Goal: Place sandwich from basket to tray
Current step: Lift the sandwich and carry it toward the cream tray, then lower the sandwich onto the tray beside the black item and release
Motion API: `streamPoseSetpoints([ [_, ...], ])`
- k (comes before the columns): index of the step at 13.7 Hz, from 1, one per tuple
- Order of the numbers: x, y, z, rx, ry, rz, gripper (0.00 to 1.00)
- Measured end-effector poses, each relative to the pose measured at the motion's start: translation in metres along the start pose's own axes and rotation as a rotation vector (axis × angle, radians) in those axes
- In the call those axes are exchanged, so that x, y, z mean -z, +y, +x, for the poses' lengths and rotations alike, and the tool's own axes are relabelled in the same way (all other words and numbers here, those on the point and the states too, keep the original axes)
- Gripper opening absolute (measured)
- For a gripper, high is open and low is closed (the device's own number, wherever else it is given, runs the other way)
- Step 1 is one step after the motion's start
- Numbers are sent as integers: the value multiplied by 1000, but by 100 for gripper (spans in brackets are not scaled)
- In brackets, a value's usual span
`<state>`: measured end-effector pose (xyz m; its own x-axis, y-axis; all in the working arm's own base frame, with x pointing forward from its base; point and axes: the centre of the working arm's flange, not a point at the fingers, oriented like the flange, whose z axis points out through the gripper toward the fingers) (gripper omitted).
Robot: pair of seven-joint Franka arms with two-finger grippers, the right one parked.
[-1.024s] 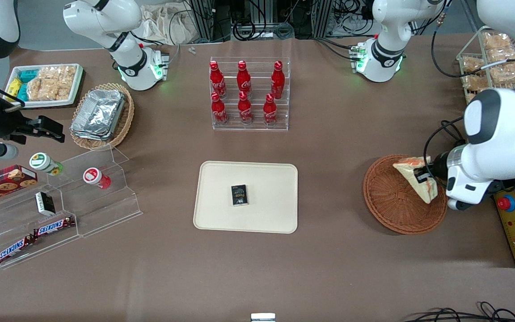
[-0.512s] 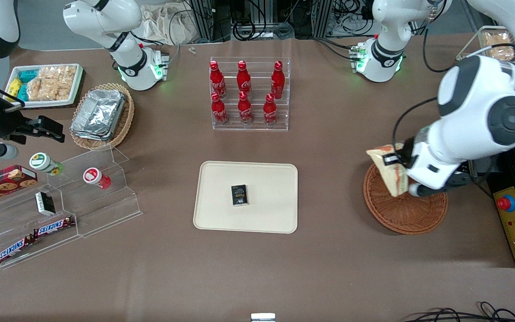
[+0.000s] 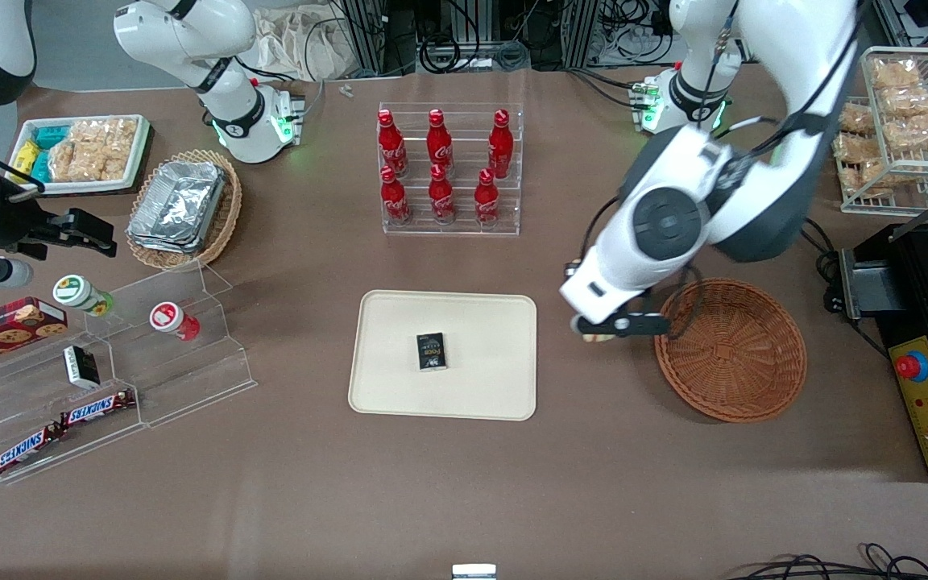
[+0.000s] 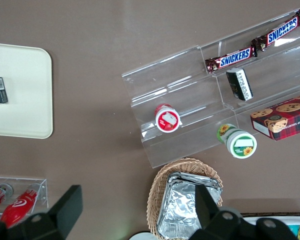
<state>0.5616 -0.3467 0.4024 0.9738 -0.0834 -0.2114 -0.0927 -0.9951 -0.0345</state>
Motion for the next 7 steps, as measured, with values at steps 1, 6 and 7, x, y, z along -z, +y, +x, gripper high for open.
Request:
streamPoseSetpoints([
  [1,-23,21,3,-22,3,11,17],
  [6,-108,79,11,-89,-7,8,17],
  [7,-117,84,17,-97,21,-8,17],
])
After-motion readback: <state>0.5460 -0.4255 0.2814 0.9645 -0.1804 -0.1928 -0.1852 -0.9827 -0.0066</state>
